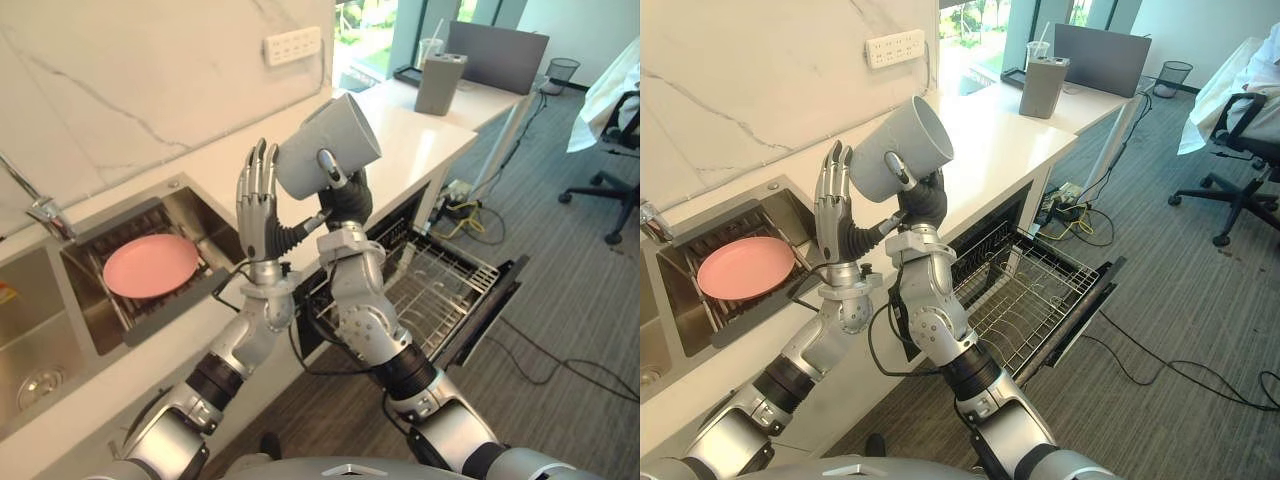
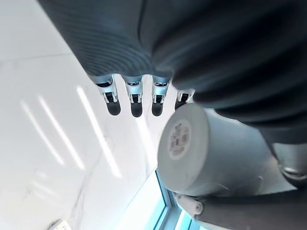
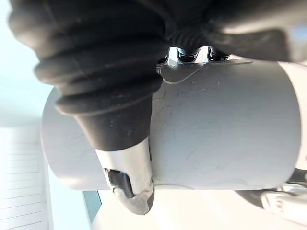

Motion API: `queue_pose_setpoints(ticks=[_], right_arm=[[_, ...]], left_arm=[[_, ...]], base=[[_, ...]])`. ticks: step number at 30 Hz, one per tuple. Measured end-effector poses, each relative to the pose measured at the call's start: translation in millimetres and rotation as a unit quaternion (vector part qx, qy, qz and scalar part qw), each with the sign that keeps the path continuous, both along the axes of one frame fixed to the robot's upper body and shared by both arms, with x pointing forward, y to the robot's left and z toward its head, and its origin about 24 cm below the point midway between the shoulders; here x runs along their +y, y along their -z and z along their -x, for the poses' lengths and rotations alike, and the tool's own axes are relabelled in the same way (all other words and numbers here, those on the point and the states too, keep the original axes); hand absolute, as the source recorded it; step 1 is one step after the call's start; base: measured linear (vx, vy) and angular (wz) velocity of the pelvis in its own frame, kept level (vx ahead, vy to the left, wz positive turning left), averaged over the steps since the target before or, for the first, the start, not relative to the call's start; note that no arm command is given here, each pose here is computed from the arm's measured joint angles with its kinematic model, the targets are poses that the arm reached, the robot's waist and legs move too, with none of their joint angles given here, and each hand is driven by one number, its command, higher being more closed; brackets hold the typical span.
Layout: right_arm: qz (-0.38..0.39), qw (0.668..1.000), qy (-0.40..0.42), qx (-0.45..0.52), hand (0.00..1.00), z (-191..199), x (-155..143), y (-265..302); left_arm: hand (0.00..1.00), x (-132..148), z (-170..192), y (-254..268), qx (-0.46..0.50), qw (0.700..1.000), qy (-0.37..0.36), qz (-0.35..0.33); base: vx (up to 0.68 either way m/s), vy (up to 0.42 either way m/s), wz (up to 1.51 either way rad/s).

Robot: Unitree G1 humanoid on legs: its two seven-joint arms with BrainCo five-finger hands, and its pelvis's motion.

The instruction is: Walk over to the sink, pick up the cup, carry it to the dishwasher, place the cup inside the dishwasher, then close the dishwasher door

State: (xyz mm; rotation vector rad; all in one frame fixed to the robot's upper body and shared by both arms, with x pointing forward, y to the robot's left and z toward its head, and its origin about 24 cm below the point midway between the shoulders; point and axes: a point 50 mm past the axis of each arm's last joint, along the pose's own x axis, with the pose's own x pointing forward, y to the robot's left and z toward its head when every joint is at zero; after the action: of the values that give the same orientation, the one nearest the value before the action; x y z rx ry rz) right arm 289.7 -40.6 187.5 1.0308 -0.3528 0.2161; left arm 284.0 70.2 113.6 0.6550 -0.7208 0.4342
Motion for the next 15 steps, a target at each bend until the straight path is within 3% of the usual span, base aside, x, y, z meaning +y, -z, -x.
queue_pose_setpoints(ticks=[3,7,11,15], right_arm=[[-0.035,0.997,0.052,-0.053,1.00,0,-11,-28],[-0.074,0.973,0.180,-0.126,1.00,11,-54,-60],[-0.058,0.953,0.272,-0.120,1.00,16,-94,-51],[0.001,0.930,0.363,-0.063,1.00,31,-148,-7]], left_arm=[[0.00,16,1,19,0.045,0.998,-0.035,0.023],[0.00,36,5,32,0.082,0.991,-0.035,0.100],[0.00,31,10,7,0.039,0.988,0.036,0.145],[0.00,28,34,-2,0.035,0.961,0.149,0.232]], base=[[0.01,-0.002,-0.03],[0.01,0.000,0.02],[0.00,0.002,-0.03],[0.01,-0.002,-0.07]])
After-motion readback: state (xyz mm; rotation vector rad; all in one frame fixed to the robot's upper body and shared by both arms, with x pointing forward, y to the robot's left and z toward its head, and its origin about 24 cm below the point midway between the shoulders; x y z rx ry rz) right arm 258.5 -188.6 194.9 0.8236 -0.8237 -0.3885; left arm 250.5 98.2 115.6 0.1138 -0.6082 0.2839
